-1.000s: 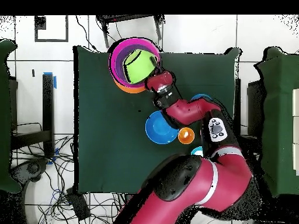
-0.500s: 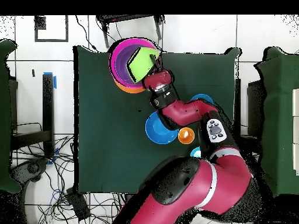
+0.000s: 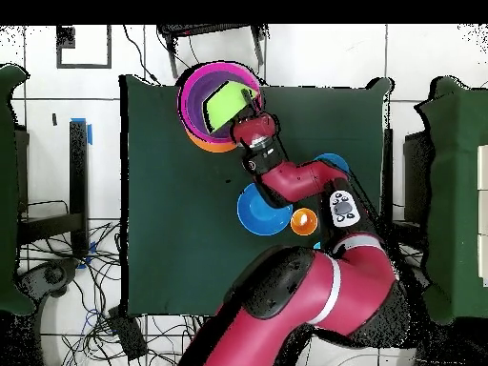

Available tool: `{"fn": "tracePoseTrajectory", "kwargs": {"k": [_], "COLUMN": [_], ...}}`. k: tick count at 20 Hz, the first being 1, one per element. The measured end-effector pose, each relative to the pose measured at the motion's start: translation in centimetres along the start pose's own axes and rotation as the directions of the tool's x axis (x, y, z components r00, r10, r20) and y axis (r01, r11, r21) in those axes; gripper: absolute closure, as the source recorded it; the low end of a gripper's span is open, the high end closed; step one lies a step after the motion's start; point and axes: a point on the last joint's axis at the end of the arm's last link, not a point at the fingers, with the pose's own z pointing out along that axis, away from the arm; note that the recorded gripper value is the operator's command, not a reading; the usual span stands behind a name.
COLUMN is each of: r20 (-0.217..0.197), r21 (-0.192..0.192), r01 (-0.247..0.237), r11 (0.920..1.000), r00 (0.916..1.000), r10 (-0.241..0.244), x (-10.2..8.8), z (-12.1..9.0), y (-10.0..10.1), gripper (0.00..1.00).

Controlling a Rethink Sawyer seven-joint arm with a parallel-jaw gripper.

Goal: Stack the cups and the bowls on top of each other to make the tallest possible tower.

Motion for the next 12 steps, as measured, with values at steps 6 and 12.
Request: {"fn": "tracePoseTrajectory", "kwargs": {"k": [6, 12], "r20": [-0.027, -0.031], "r21": [-0.027, -0.065], "r01": [0.040, 0.051], "r11": [0.9988, 0.9966], "r00": [0.9988, 0.9981], "r10": [-0.041, -0.053], "x": [-1.5, -2.2], "z": [1.4, 2.7], "y": [0.3, 0.4], "gripper": [0.00, 0.00]}}
